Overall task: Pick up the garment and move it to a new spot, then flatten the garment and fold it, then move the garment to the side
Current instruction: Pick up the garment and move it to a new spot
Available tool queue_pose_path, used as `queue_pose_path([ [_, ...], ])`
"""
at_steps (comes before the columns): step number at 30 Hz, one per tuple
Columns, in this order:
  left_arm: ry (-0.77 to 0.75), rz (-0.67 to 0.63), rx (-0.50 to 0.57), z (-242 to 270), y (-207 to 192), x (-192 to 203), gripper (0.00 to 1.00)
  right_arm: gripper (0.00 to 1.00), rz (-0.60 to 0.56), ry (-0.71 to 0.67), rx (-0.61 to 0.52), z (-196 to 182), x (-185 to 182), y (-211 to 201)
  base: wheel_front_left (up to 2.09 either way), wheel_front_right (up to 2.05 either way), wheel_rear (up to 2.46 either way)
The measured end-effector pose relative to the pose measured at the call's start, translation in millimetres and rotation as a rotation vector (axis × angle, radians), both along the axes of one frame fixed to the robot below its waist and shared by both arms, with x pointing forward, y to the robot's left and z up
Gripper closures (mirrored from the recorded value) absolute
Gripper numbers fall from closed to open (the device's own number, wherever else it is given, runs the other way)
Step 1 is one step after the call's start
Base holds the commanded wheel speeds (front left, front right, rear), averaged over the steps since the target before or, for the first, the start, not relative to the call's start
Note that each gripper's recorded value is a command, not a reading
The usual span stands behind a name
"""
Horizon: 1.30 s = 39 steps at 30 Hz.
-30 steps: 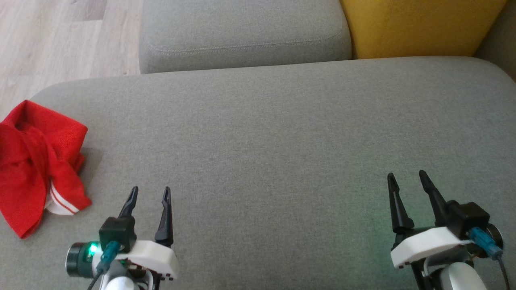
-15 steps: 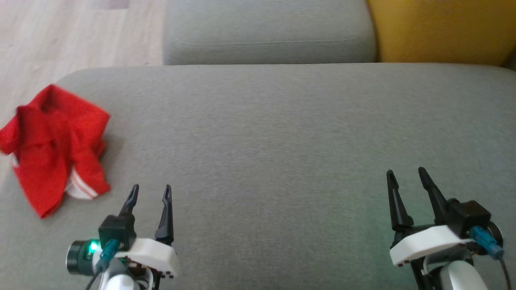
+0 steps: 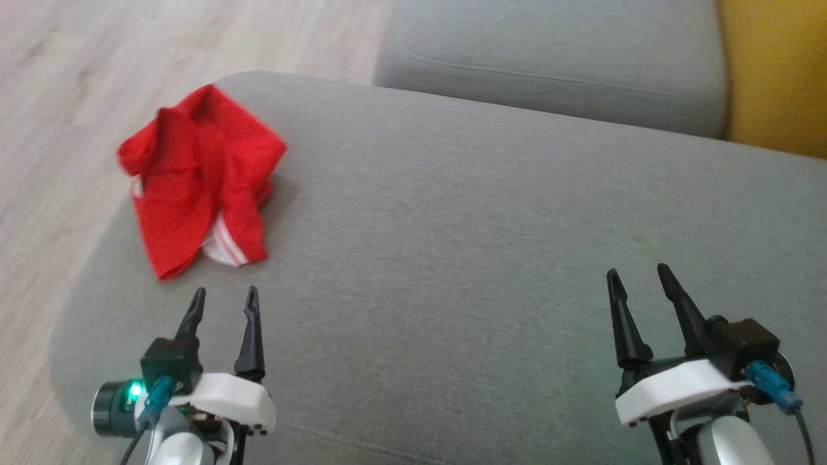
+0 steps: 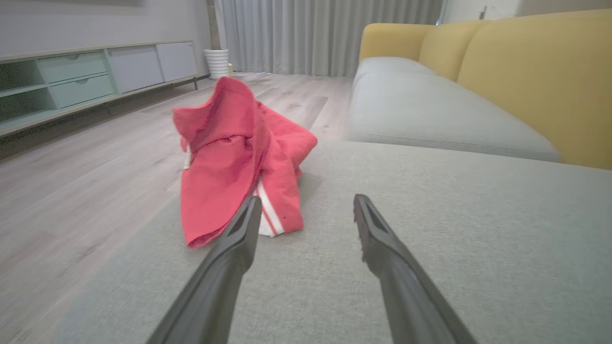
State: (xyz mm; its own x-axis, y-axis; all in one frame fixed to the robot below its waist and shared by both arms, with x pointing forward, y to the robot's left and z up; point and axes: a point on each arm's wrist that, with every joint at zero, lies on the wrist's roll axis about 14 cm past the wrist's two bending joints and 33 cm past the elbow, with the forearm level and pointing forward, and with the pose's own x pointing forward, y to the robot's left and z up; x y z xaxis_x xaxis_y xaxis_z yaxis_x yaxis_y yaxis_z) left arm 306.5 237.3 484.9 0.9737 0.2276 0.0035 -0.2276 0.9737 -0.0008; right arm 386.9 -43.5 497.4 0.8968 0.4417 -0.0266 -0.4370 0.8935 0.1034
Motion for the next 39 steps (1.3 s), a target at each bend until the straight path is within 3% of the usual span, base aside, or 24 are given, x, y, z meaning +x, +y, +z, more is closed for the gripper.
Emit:
queue_pose_path([
  [8, -0.011, 0.101, -0.002, 3, 28, -21, 0.00, 0.00, 0.082, 0.001, -0.003, 0, 2, 29, 0.00, 0.00, 0.00],
  [24, 0.004, 0.125, -0.008, 0, 35, -21, 0.00, 0.00, 0.097, 0.040, -0.017, -11, 6, 34, 0.00, 0.00, 0.00],
  [28, -0.008, 0.130, -0.003, 7, 41, 3, 0.00, 0.00, 0.091, 0.063, -0.041, -20, 16, 31, 0.00, 0.00, 0.00],
  [39, 0.020, 0.132, -0.019, 2, 62, 123, 0.00, 0.00, 0.051, 0.074, -0.065, -42, 83, 14, 0.00, 0.00, 0.00],
])
